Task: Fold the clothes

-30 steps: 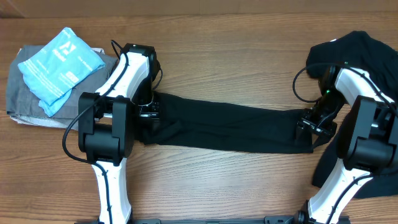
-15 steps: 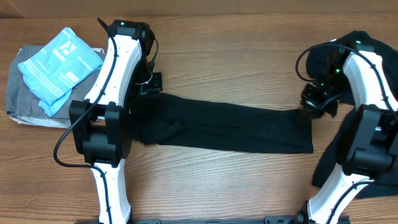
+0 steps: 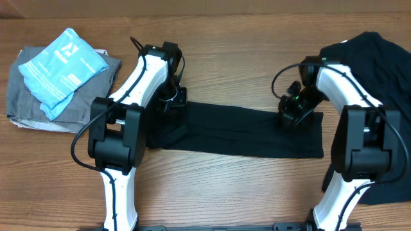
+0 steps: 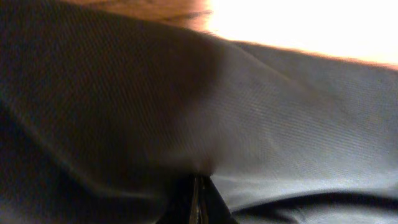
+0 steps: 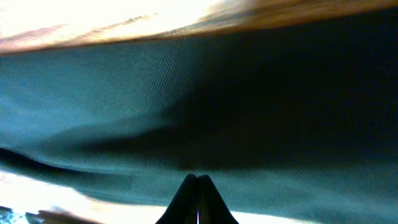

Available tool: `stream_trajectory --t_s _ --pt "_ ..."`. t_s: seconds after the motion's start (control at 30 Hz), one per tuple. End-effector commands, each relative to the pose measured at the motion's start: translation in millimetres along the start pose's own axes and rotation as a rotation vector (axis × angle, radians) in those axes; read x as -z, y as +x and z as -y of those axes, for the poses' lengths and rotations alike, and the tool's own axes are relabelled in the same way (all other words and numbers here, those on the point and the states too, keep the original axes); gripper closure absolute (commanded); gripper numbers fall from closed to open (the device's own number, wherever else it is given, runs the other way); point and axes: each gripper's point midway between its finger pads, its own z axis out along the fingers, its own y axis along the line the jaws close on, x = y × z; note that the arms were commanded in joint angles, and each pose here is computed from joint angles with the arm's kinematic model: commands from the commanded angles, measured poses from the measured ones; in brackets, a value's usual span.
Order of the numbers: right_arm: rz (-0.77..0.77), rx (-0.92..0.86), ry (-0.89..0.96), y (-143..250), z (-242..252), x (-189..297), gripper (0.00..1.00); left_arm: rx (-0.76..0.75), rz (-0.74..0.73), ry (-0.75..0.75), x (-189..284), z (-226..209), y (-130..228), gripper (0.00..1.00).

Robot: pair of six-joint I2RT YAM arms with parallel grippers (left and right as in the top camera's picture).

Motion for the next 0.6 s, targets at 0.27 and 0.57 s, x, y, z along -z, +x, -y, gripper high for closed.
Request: stream_trajectory --t_s 0.27,0.57 --pt "-0.125 -0.018 0.038 43 10 -30 0.96 0.017 0.043 -0.066 -9 -17 -3 0.96" --pt "-0.096 -0.005 0.033 40 10 -30 0.96 -0.023 0.067 -0.073 1 -17 -9 0.96"
